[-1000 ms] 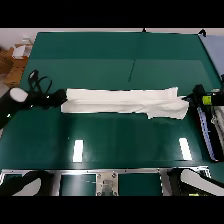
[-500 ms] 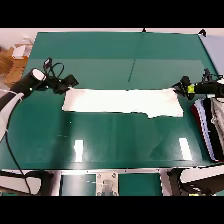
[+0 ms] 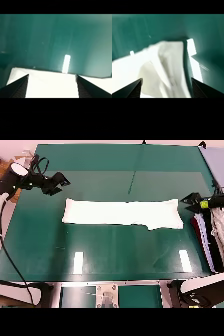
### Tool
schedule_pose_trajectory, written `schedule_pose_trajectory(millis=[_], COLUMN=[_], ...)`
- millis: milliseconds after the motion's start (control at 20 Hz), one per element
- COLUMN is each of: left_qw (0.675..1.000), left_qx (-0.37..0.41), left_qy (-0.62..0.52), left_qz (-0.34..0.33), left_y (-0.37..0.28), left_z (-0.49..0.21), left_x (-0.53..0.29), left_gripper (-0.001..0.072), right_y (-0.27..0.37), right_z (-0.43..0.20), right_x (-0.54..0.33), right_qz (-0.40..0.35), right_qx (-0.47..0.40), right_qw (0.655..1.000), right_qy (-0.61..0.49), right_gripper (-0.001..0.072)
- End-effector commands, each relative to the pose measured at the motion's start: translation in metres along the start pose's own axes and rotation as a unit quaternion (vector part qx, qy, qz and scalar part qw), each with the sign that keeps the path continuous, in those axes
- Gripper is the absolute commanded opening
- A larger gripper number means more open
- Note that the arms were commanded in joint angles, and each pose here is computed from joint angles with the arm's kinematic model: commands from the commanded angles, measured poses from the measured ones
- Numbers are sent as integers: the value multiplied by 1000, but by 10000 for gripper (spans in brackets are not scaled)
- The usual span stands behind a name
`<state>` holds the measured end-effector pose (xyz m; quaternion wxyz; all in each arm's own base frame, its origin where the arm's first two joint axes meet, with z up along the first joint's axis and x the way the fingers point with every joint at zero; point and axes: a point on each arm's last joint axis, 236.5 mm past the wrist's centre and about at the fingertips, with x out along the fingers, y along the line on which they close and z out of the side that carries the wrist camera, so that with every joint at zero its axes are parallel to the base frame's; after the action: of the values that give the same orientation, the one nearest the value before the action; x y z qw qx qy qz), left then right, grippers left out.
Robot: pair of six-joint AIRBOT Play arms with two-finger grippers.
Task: Fold the shirts.
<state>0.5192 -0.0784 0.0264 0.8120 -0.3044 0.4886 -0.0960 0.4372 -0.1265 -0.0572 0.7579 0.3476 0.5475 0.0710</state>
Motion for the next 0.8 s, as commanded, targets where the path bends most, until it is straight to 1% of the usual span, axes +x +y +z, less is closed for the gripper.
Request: schedule_pose_trajectory(millis=[0, 250, 550, 750], left_qw=[999, 997, 996, 996], left_qx=[-7, 1, -1, 2], left_qy=[31, 67, 69, 70], left_qz=[-17, -27, -49, -49], left_y=[-9, -13, -24, -24], left_z=[-11, -28, -28, -29], left_x=[-6, -8, -9, -9], left_gripper=[659, 659, 659, 659], right_y=[-11, -5, -6, -3], right_z=[-36, -52, -46, -20], right_x=[16, 36, 39, -2], right_qz=[33, 97, 89, 95], right_qx=[-34, -56, -62, -88], right_qw=[995, 987, 988, 988], right_qy=[83, 117, 109, 88], right_gripper=[692, 692, 690, 690])
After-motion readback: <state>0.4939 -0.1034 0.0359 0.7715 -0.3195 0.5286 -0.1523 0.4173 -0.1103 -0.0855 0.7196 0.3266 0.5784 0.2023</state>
